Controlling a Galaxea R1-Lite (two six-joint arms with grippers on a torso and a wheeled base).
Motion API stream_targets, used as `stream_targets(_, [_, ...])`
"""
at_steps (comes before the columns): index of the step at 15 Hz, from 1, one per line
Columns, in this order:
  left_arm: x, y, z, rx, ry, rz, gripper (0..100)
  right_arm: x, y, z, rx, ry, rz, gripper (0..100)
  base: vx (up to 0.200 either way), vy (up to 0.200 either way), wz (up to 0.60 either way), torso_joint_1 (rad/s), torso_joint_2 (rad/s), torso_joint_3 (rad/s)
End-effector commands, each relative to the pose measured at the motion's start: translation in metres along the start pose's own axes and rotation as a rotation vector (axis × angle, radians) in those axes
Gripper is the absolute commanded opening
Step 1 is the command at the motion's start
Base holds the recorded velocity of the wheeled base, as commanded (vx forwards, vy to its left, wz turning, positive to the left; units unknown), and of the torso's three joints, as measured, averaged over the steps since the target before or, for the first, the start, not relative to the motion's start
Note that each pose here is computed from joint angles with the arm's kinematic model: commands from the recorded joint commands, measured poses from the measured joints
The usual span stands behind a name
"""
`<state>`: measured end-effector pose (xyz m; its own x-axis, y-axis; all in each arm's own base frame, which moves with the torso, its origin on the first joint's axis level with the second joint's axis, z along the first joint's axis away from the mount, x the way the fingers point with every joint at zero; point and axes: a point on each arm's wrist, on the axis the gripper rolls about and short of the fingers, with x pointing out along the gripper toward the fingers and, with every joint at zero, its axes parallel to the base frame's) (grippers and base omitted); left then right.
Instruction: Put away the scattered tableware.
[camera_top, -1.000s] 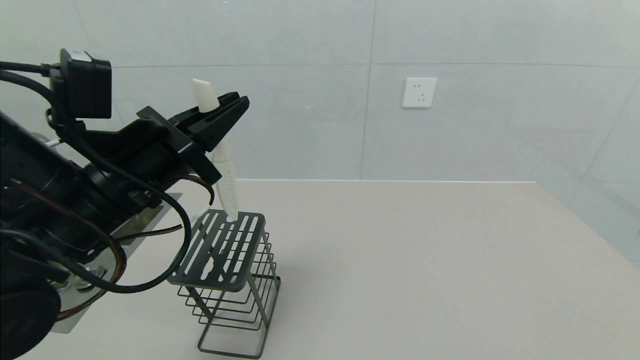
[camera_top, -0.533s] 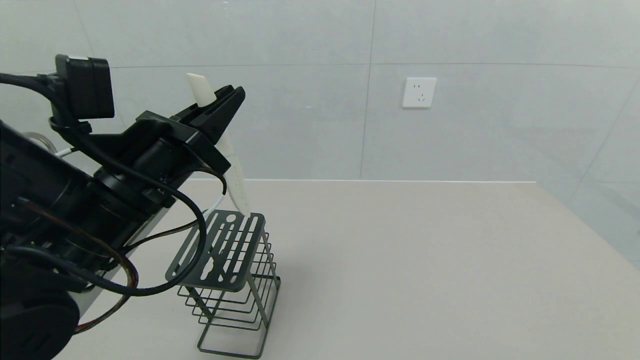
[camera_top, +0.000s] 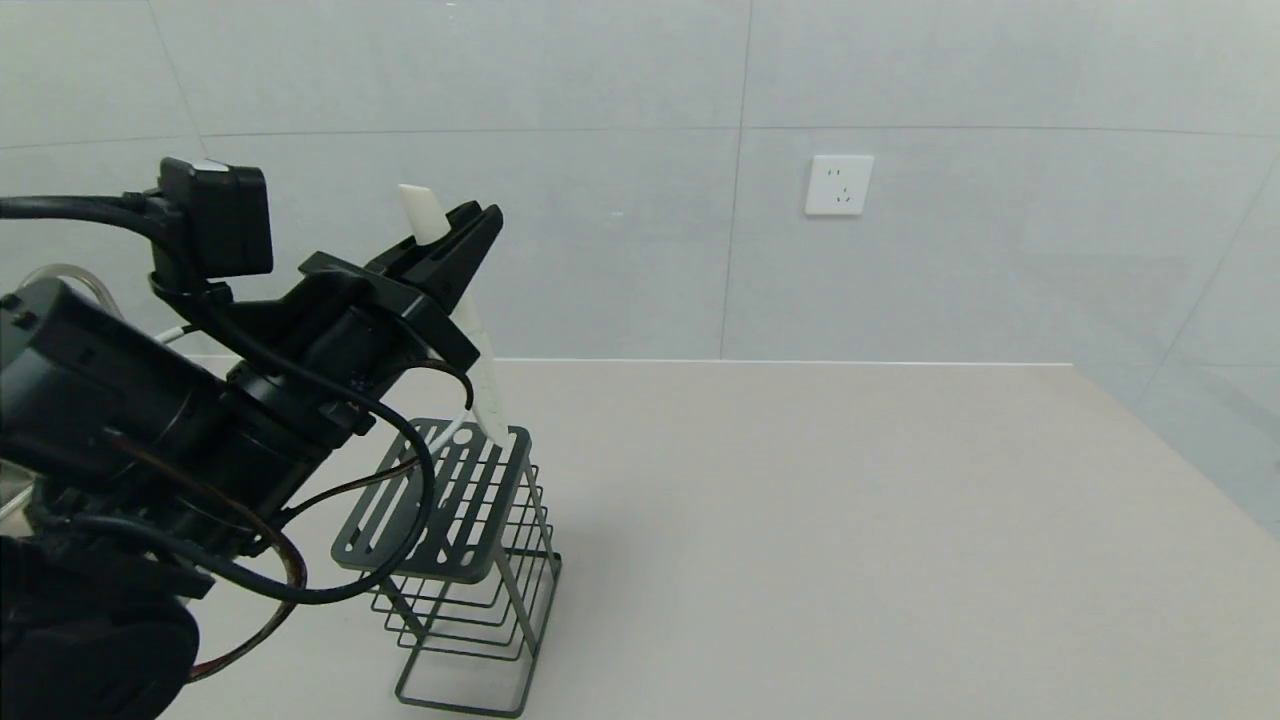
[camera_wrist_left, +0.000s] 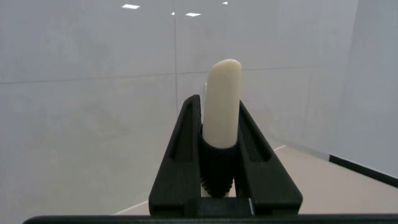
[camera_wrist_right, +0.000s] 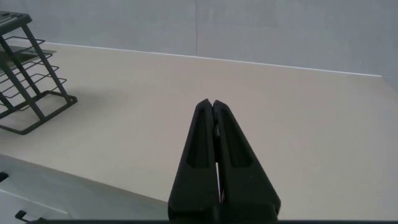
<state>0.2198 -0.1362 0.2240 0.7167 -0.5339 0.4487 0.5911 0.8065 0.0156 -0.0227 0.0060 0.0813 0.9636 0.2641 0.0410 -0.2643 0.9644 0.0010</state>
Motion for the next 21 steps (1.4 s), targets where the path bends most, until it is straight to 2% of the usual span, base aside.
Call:
stream_targets(1, [0.003, 0.001, -0.012, 0.004, 0.034, 0.022, 0, 0.0, 0.0, 0.0, 0.001, 0.003, 0.001, 0, 0.0, 0.0, 0.0, 0.0, 0.0, 0.0])
stream_targets(3, [0.002, 0.0, -0.011, 0.007, 0.029, 0.056, 0, 0.0, 0.0, 0.0, 0.0, 0.001, 0.001, 0, 0.0, 0.0, 0.0, 0.0, 0.0, 0.0])
stream_targets(7, [0.001, -0.007, -0.005, 0.032, 0.012, 0.037, 0, 0.0, 0.0, 0.0, 0.0, 0.001, 0.001, 0, 0.0, 0.0, 0.0, 0.0, 0.0, 0.0])
stream_targets(13, [-0.006, -0.005, -0.013, 0.032, 0.055, 0.07, 0, 0.0, 0.0, 0.0, 0.0, 0.001, 0.001, 0, 0.0, 0.0, 0.0, 0.0, 0.0, 0.0])
stream_targets(21, [-0.005, -0.003, -0.016, 0.024, 0.064, 0.077, 0, 0.0, 0.0, 0.0, 0.0, 0.001, 0.001, 0, 0.0, 0.0, 0.0, 0.0, 0.0, 0.0])
